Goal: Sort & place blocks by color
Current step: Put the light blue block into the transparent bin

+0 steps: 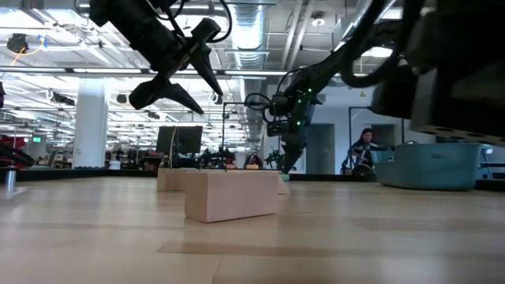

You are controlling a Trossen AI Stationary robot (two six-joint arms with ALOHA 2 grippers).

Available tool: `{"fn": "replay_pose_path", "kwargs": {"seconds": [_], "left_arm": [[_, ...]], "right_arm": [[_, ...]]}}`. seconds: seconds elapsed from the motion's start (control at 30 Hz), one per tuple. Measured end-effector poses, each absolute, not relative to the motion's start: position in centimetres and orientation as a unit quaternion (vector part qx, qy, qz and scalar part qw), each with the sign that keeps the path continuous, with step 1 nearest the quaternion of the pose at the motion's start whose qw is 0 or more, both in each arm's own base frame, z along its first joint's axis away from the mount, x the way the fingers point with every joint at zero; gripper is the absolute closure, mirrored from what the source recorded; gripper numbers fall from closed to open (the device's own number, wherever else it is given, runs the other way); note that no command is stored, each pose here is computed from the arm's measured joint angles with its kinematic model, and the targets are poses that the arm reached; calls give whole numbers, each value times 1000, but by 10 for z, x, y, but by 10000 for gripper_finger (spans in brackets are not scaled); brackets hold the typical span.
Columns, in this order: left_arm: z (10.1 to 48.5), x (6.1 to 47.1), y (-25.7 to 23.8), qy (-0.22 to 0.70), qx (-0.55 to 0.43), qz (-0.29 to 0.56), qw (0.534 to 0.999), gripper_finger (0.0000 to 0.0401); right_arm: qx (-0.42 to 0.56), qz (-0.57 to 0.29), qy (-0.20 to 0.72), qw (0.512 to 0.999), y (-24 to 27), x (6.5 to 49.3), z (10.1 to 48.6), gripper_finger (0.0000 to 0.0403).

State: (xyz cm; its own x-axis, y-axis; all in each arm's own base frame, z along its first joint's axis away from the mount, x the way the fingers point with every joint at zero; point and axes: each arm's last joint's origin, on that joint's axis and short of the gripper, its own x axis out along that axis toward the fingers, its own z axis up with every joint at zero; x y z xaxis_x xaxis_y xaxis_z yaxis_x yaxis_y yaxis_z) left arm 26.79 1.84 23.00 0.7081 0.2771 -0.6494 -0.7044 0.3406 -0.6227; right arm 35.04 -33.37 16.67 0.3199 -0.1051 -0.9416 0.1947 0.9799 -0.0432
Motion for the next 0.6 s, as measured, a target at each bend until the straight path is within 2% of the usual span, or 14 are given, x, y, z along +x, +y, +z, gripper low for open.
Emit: {"fn": "replay_pose_path", "kwargs": {"seconds": [0.27,0.6], "left_arm": [[230,267,28,218,-474,321,791,195],[230,268,28,215,-475,320,791,195]], "right_arm": [[60,-83,593,798,-331,344,163,402],[35,-67,589,805,-319,359,163,402]]}}
